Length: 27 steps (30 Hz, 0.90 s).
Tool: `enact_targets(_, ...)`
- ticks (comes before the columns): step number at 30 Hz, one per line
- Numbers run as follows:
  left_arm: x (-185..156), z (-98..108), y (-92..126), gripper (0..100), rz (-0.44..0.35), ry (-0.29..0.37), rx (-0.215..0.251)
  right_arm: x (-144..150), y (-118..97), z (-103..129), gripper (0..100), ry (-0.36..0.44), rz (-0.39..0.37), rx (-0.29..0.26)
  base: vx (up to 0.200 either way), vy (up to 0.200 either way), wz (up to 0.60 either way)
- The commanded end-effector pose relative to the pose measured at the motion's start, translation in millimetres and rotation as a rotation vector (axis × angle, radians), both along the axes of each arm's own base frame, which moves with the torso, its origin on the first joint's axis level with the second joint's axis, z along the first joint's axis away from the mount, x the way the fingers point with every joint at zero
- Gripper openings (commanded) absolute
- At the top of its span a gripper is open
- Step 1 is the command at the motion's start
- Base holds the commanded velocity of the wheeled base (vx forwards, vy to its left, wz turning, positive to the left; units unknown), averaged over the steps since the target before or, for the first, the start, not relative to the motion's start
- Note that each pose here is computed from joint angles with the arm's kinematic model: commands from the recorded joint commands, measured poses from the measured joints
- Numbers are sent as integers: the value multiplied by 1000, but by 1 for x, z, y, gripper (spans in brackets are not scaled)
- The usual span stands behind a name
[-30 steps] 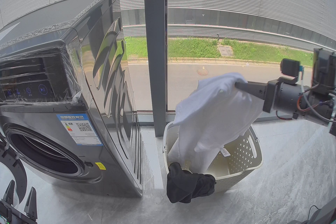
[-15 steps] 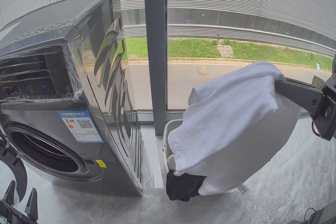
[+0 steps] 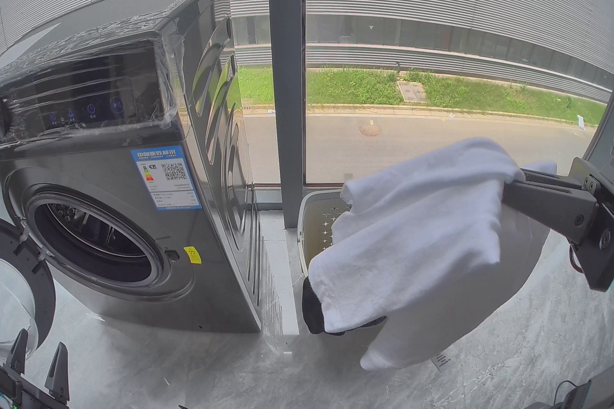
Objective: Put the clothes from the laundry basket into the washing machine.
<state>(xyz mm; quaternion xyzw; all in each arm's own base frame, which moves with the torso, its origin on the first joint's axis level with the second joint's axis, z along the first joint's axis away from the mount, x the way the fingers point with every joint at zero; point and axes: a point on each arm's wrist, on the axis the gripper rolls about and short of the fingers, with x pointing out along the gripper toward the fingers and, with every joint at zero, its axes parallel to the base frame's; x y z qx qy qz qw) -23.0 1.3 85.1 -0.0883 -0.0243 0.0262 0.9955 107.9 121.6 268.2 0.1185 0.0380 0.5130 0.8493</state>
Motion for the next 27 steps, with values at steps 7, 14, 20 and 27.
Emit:
enact_targets(7, -1, -2, 0, 100, 0, -11, -1, -1, 0, 0, 0, 0, 4, 1, -200, 0, 0)
enact_targets(14, -1, -2, 0, 100, 3, -13, -5, -3, -2, 2, 0, -11, 8, 10, -171, 0, 0)
enact_targets(20, -1, -2, 0, 100, 6, -10, -7, -2, -1, 7, 0, -20, 13, 19, 0, 0, 0)
enact_targets(27, -3, 6, -2, 100, -108, -59, 32, -2, 7, 1, 0, -2, 45, -2, 0, 0, 0)
